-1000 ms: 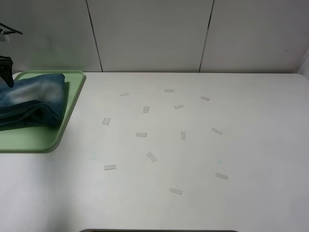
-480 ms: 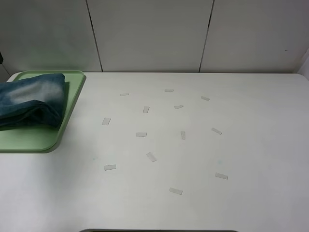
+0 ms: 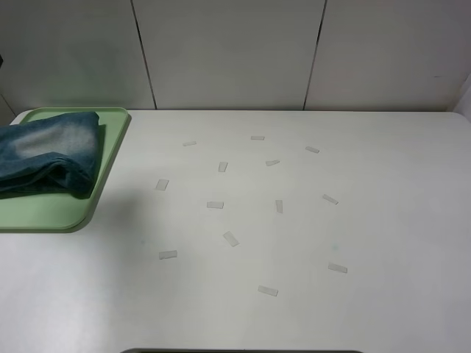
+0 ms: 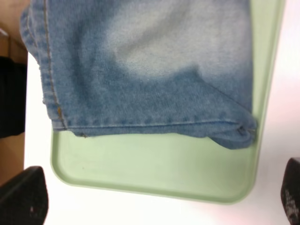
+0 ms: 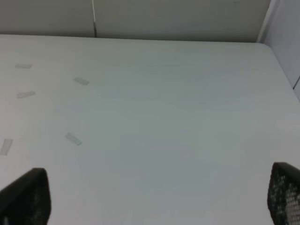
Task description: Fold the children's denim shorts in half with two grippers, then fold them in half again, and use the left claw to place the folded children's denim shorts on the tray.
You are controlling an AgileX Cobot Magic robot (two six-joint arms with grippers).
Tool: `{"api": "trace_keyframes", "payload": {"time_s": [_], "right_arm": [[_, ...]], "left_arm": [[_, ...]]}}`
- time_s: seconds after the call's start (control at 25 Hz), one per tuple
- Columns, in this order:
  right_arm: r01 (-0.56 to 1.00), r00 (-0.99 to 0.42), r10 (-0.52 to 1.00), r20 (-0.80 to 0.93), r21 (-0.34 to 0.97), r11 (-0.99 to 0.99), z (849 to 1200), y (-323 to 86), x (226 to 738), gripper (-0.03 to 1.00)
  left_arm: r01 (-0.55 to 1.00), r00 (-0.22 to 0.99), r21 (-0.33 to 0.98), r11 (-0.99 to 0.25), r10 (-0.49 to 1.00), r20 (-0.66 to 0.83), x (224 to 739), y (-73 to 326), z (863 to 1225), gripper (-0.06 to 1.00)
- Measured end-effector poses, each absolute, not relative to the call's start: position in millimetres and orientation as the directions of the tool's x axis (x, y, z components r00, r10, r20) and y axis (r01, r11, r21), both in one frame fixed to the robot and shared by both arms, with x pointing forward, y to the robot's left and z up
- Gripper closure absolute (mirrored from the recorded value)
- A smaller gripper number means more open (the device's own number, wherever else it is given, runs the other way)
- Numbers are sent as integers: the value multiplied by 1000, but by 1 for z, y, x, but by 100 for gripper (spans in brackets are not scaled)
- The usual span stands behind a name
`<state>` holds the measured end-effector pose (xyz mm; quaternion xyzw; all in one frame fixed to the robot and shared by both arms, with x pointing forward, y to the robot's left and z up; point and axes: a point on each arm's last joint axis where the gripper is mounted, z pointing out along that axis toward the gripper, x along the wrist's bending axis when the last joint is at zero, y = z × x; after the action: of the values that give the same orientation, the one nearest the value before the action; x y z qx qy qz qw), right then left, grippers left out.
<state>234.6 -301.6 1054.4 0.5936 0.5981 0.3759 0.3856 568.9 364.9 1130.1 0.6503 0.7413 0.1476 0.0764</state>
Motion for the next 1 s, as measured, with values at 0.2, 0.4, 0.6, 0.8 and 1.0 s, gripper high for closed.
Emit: {"api": "trace_keyframes", "payload": {"time_s": [0.2,0.4,0.6,0.8,1.0], "right_arm": [[420,2,1000,-15,907,13,1054,-302,235,27],[420,2,1000,-15,907,13,1054,-302,235,27],[420,2,1000,-15,907,13,1054,-302,235,27],[420,2,1000,-15,907,13,1054,-302,235,27],[420,2,1000,-15,907,13,1054,-302,235,27]], "left_arm": [[934,-117,349,79,989,88,518,355,1146,-4],[922,-98,381,73,994,46,453,339,1148,-4],[891,-82,447,74,997,0,391,324,1144,-4],[843,-66,533,76,997,-38,334,310,1133,-4],[746,-28,662,78,996,-86,286,295,1131,-4]]}}
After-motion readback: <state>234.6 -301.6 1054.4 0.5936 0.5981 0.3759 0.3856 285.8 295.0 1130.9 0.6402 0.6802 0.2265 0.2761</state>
